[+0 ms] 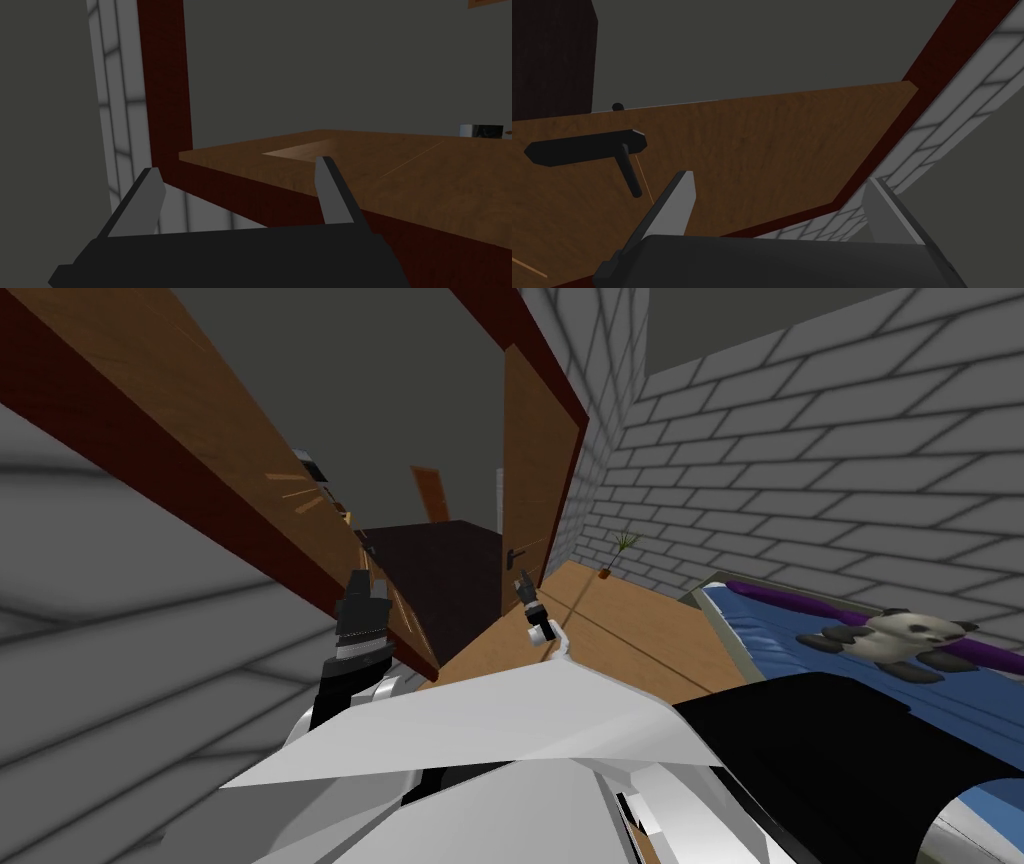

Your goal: Push the door open

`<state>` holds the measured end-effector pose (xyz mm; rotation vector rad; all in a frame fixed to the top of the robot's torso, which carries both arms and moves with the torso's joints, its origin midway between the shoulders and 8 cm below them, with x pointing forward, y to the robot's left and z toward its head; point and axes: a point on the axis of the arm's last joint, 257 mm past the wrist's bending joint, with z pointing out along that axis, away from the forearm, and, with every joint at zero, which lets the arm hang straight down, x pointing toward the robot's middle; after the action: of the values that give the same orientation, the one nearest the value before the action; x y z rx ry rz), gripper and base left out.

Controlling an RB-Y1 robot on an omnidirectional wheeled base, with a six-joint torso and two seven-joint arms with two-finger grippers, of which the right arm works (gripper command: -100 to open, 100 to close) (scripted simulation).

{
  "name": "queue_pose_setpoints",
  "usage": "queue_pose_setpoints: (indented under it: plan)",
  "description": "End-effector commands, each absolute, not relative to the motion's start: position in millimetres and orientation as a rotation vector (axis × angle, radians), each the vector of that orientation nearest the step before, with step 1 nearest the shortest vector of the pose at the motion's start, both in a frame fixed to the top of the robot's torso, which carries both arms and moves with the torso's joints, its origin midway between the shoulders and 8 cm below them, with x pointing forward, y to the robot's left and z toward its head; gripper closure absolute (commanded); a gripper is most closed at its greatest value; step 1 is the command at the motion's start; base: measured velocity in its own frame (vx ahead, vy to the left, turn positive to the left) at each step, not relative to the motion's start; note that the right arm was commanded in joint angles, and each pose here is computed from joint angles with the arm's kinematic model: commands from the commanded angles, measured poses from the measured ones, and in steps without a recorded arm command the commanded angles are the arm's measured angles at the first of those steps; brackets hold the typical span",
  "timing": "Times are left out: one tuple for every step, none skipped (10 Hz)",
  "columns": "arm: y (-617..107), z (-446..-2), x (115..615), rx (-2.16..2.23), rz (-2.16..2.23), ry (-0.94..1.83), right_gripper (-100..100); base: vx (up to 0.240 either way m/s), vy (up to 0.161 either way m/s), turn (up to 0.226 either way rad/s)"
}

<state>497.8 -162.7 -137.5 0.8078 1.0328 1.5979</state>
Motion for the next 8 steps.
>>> queue_pose_setpoints:
  plan:
    - [-159,-146,505,0.815,1.602,1.058,-100,0.090,-0.106,0.053]
    - [-157,-152,509,0.818,1.604,1.073,-100,0.073,-0.115,0.051]
    - [-155,-157,513,0.822,1.606,1.088,-100,0.087,-0.134,0.058]
    - [-152,-162,517,0.826,1.607,1.103,-100,0.093,-0.132,0.052]
    - [-150,-168,521,0.830,1.609,1.118,-100,0.072,-0.106,0.053]
    - [-148,-173,524,0.834,1.610,1.133,-100,0.083,-0.105,0.050]
    - [-146,-178,528,0.838,1.610,1.149,-100,0.076,-0.099,0.062]
    - [-144,-184,531,0.842,1.611,1.164,-100,0.073,-0.088,0.055]
